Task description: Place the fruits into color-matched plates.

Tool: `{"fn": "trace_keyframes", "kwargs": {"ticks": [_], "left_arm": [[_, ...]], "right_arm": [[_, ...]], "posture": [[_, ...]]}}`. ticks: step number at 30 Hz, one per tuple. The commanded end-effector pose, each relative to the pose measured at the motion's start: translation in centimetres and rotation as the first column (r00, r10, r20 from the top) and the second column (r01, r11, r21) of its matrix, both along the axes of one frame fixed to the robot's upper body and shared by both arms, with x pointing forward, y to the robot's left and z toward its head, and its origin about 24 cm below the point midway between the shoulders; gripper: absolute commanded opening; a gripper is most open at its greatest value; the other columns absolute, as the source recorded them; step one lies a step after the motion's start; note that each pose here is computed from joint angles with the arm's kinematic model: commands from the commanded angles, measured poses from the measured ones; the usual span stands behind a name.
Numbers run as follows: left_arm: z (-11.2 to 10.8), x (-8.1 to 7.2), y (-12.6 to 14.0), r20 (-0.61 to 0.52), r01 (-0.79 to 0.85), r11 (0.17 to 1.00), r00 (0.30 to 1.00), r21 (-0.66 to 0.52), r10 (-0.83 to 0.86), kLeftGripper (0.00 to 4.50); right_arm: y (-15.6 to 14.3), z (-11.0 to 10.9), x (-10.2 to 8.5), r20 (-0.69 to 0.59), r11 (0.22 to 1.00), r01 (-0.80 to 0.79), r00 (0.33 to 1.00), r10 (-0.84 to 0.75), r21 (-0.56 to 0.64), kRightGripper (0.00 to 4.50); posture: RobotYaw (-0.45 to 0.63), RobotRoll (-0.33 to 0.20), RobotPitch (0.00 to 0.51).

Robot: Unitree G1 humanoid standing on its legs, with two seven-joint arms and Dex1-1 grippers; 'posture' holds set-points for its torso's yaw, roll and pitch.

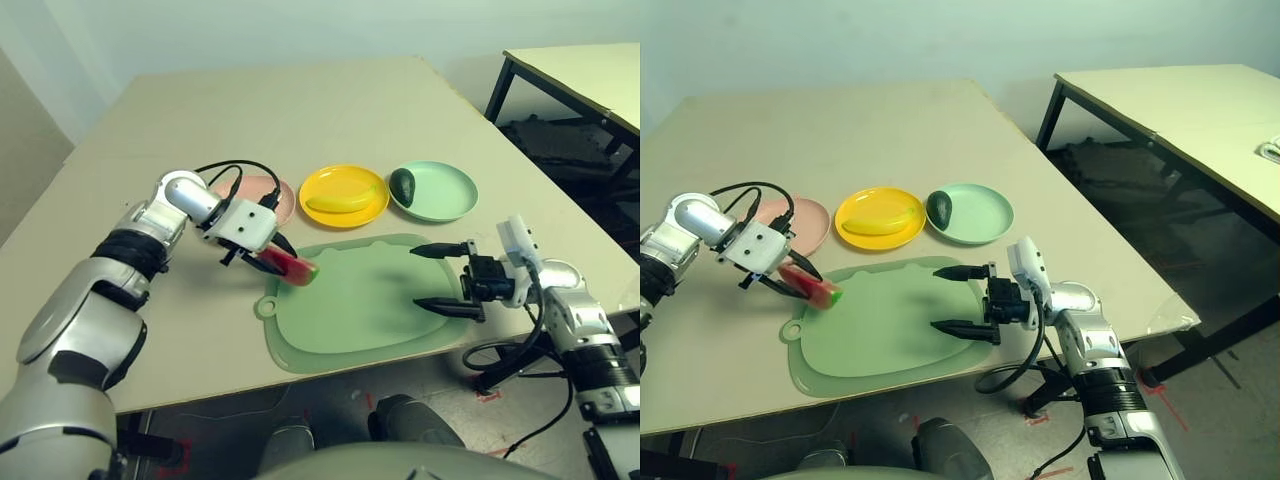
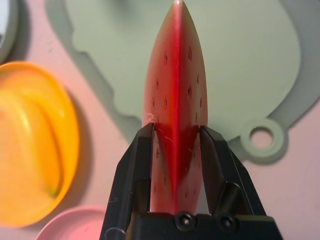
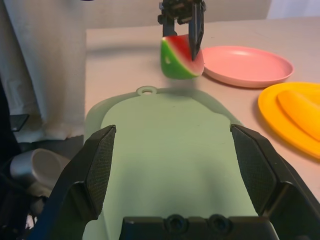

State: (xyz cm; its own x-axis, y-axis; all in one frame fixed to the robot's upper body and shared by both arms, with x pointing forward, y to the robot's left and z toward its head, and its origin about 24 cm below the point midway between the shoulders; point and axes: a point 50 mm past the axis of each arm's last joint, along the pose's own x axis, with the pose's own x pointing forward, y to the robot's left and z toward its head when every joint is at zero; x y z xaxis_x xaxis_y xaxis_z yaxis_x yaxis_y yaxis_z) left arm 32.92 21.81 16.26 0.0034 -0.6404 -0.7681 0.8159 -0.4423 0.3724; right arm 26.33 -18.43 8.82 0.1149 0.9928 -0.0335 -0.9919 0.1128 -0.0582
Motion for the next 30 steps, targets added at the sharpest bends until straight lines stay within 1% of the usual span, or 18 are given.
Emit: {"fn": "trace_keyframes", "kwargs": {"ticks": [1,4,9,14,19,23,30], "left_arm": [[1.5,0.8,1.4,0.058,-0.086,0.996,0.995,0.003,0.086,1.38],[2.3,1.5,2.8,0.105,-0.199,0.98,0.975,0.02,0.196,1.38],[2.4,1.8,4.4,0.141,-0.314,0.947,0.942,0.061,0.303,1.38],[2.4,2.3,5.2,0.197,-0.418,0.905,0.897,0.08,0.397,1.38],[2.4,3.1,5.7,0.286,-0.52,0.851,0.829,0.078,0.48,1.38],[1.7,3.6,6.1,0.339,-0.583,0.807,0.78,0.09,0.526,1.38],[-0.2,3.7,6.5,0.379,-0.642,0.758,0.733,0.11,0.565,1.38]], "right_arm": [[-0.2,0.2,0.3,-0.001,0.998,0.05,0.999,-0.05,0.035,4.5],[-0.2,0.3,0.2,-0.005,0.996,0.077,0.997,-0.077,0.053,4.5],[0.0,0.1,-0.2,-0.011,0.995,0.088,0.996,-0.088,0.056,4.5],[0.1,0.2,-0.5,-0.013,0.993,0.098,0.995,-0.097,0.06,4.5],[0.0,0.3,-0.5,-0.009,0.992,0.109,0.994,-0.109,0.058,4.5],[0.0,0.4,-0.8,-0.009,0.992,0.117,0.993,-0.117,0.056,4.5],[-0.2,0.4,-1.4,-0.007,0.99,0.136,0.991,-0.136,0.044,4.5]], "posture": [[-0.2,0.0,0.0],[-0.2,0.0,0.0],[-0.21,0.0,0.0],[-0.22,0.0,0.0],[-0.24,0.0,0.0],[-0.25,0.0,0.0],[-0.27,0.0,0.0]]}}
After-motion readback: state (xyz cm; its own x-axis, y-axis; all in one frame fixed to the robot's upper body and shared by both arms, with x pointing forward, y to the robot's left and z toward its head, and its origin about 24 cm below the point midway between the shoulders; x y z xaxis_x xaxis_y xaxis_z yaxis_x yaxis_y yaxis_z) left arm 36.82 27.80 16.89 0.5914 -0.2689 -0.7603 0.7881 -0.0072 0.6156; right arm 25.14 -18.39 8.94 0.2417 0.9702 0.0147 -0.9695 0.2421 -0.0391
